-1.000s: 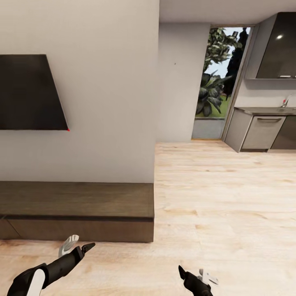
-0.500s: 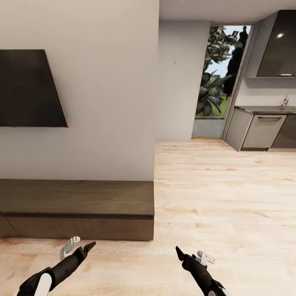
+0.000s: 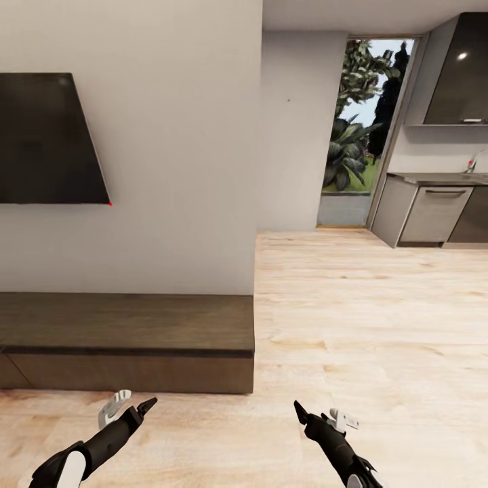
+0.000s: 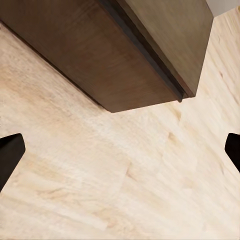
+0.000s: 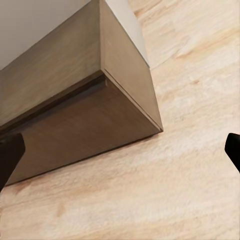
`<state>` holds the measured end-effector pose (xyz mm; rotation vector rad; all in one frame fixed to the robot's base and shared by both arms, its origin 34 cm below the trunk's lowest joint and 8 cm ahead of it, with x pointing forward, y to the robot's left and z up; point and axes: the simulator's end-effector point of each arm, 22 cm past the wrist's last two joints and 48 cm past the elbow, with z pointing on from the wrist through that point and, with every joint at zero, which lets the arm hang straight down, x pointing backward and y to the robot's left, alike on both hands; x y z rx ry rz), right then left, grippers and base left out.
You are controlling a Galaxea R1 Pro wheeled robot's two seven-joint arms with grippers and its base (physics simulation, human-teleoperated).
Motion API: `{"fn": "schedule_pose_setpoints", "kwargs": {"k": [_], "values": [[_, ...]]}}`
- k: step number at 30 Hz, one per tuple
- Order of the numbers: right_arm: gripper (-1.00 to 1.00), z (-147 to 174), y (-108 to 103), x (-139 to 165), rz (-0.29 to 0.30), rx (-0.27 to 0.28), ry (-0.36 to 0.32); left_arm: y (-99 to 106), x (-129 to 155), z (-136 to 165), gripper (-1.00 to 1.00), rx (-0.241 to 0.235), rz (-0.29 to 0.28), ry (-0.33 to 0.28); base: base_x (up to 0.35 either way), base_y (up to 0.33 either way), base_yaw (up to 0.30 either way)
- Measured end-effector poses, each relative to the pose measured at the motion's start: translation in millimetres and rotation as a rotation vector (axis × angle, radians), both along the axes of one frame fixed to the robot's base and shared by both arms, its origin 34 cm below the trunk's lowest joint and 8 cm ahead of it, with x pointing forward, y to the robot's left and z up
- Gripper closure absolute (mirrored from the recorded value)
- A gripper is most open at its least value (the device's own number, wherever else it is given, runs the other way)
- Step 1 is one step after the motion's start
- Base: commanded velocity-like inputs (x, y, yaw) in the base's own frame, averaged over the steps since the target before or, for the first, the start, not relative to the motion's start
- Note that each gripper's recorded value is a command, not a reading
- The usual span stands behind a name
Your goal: Place each of the two pumpkins and all three candles from the living room inside a cabinet in the living room (use any cabinet), then make sure every cabinet is closed, and position the cauldron so it is next to a table in the living room.
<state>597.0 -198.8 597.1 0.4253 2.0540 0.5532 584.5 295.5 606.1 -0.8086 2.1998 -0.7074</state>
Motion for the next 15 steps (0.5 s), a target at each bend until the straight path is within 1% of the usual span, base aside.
{"fn": "schedule_pose_setpoints", "kwargs": {"k": [15], "values": [[-1.0, -29.8, 3.6, -4.0, -0.005, 0.007, 0.006, -2.6, -2.1, -28.2, -1.0, 0.001, 0.001, -0.008, 0.0, 0.0, 0.0]]}}
